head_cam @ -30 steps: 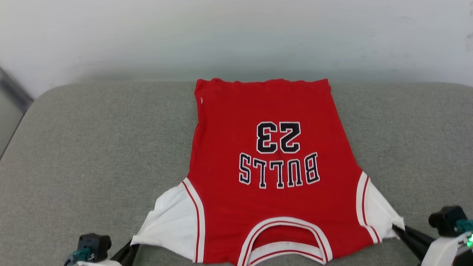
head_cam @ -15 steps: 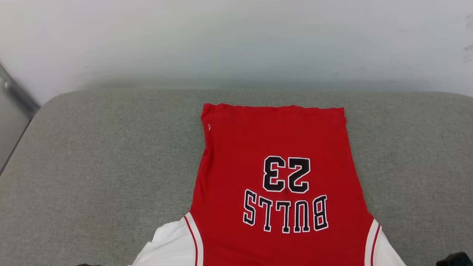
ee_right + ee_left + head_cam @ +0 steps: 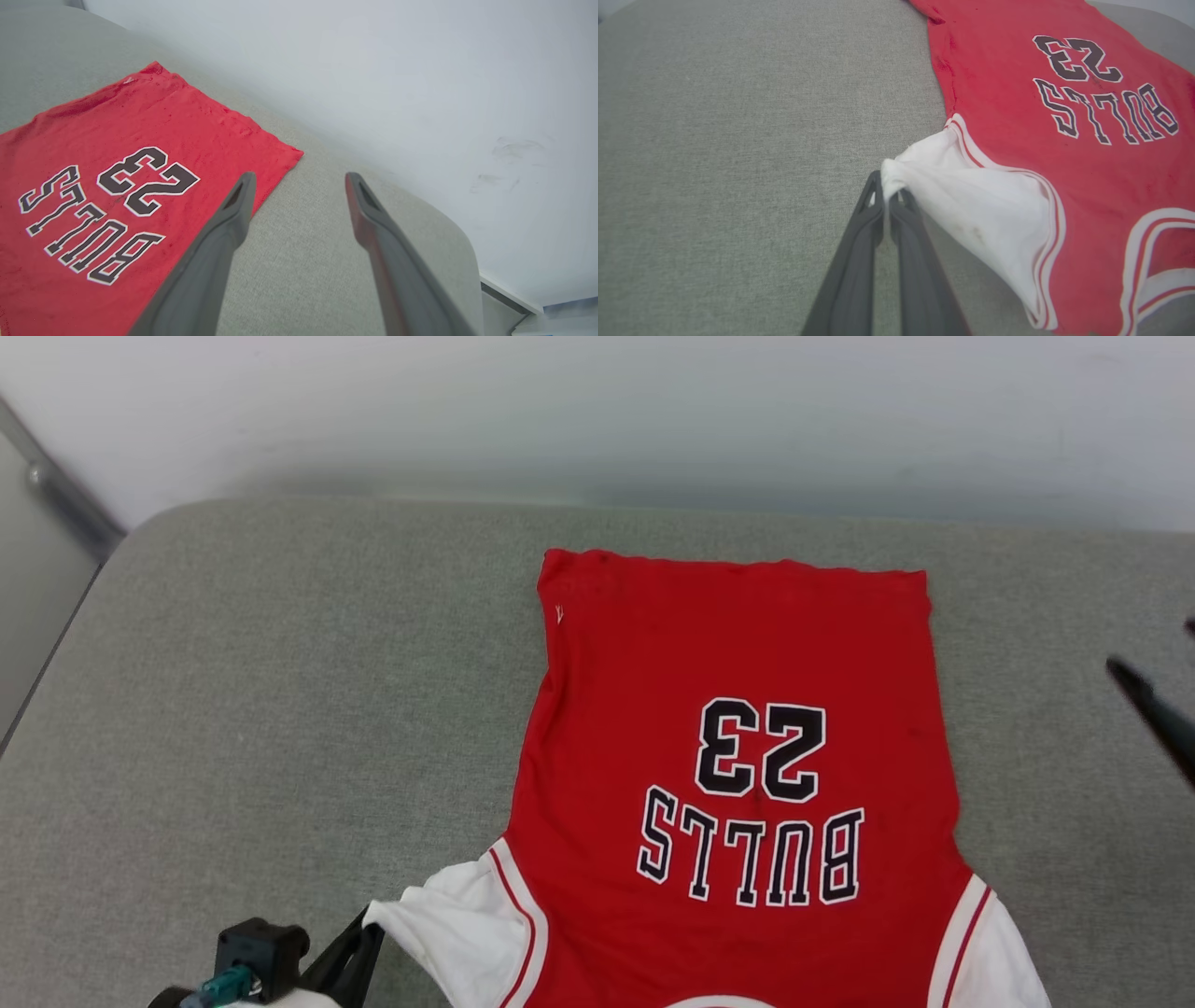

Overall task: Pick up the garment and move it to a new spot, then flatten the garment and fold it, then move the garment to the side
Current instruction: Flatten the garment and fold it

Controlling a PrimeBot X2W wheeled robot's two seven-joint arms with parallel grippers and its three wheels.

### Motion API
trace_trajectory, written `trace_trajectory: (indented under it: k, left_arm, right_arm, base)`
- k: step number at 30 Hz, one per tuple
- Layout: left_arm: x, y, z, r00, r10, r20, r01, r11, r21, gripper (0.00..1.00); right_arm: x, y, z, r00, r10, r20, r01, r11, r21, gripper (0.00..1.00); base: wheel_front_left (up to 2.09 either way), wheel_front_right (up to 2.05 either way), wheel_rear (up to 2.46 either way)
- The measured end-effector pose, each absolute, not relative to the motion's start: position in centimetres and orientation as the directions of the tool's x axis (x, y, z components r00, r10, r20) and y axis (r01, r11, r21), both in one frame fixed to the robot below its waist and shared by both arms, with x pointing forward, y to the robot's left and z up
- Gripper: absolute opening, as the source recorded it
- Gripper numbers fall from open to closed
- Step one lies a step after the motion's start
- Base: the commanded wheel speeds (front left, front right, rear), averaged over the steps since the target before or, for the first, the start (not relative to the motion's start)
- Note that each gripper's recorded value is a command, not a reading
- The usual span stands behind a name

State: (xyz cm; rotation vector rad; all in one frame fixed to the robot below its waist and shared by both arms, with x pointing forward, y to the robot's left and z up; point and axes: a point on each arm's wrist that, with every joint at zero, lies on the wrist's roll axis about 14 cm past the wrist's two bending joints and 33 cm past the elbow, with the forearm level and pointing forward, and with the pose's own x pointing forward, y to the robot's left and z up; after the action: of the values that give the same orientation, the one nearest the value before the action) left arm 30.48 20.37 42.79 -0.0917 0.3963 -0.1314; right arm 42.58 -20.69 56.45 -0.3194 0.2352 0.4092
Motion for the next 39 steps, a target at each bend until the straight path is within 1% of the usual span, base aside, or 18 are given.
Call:
trace_trajectory:
  k: [2,4,7,9,11,13,16,19,22,27,31,34,37,38,39]
  left_arm:
    - [31.2,20.1,43.2,0.921,-0.150,-0.360,0.119,0.987,-0.108,0.00]
    - [32.0,19.8,43.5,0.925,-0.155,-0.348,0.126,0.986,-0.107,0.00]
    - [33.2,19.3,43.7,0.929,-0.162,-0.332,0.133,0.985,-0.108,0.00]
    - [33.9,19.1,43.7,0.931,-0.162,-0.326,0.131,0.985,-0.117,0.00]
    - [34.4,19.1,43.4,0.931,-0.156,-0.330,0.124,0.985,-0.118,0.00]
    - [34.9,19.1,43.0,0.929,-0.152,-0.337,0.118,0.986,-0.120,0.00]
    - [35.6,19.2,42.4,0.927,-0.138,-0.348,0.103,0.988,-0.118,0.00]
    - [36.1,19.5,41.6,0.923,-0.122,-0.364,0.085,0.990,-0.114,0.00]
    - [36.5,19.7,40.9,0.920,-0.107,-0.377,0.069,0.991,-0.115,0.00]
    - [37.2,20.0,39.9,0.915,-0.090,-0.394,0.052,0.993,-0.106,0.00]
    - [37.5,20.1,39.3,0.911,-0.081,-0.404,0.045,0.994,-0.098,0.00]
    - [37.5,20.2,39.0,0.909,-0.073,-0.411,0.037,0.995,-0.096,0.00]
    - [37.4,20.2,38.8,0.907,-0.074,-0.414,0.038,0.995,-0.094,0.00]
    - [37.4,20.2,38.8,0.907,-0.074,-0.414,0.039,0.995,-0.093,0.00]
    - [37.5,20.2,38.7,0.907,-0.075,-0.414,0.041,0.995,-0.090,0.00]
  right_arm:
    - [45.3,-20.3,59.0,0.908,0.350,-0.230,-0.406,0.870,-0.279,1.00]
    - [48.0,-20.1,61.0,0.917,0.343,-0.201,-0.391,0.872,-0.294,1.00]
    - [51.9,-19.6,61.7,0.916,0.323,-0.240,-0.385,0.876,-0.291,1.00]
    - [54.4,-19.1,60.8,0.901,0.305,-0.308,-0.392,0.876,-0.280,1.00]
    - [56.4,-18.8,59.0,0.863,0.277,-0.423,-0.406,0.878,-0.254,1.00]
    - [57.9,-17.9,56.7,0.800,0.271,-0.536,-0.428,0.883,-0.192,1.00]
    - [59.5,-16.8,53.4,0.685,0.255,-0.682,-0.451,0.884,-0.122,1.00]
    - [60.5,-16.1,50.0,0.569,0.223,-0.792,-0.459,0.885,-0.080,1.00]
    - [61.3,-16.3,46.7,0.479,0.168,-0.862,-0.447,0.891,-0.075,1.00]
    - [62.2,-16.0,41.3,0.374,0.129,-0.918,-0.423,0.905,-0.045,1.00]
    - [61.4,-15.7,36.8,0.274,0.103,-0.956,-0.427,0.904,-0.025,1.00]
    - [60.9,-15.7,35.0,0.236,0.092,-0.967,-0.432,0.902,-0.019,1.00]
    - [60.7,-15.8,34.3,0.228,0.091,-0.969,-0.436,0.900,-0.018,1.00]
    - [60.7,-15.8,34.3,0.230,0.093,-0.969,-0.435,0.900,-0.016,0.84]
    - [60.7,-15.8,34.4,0.234,0.093,-0.968,-0.438,0.899,-0.020,0.03]
  base:
    - [0.00,0.00,0.00]
    - [0.00,0.00,0.00]
    - [0.00,0.00,0.00]
    - [0.00,0.00,0.00]
    - [0.00,0.00,0.00]
    - [0.00,0.00,0.00]
    - [0.00,0.00,0.00]
    - [0.00,0.00,0.00]
    - [0.00,0.00,0.00]
    - [0.00,0.00,0.00]
    - [0.00,0.00,0.00]
    - [0.00,0.00,0.00]
    - [0.00,0.00,0.00]
    - [0.00,0.00,0.00]
    - [0.00,0.00,0.00]
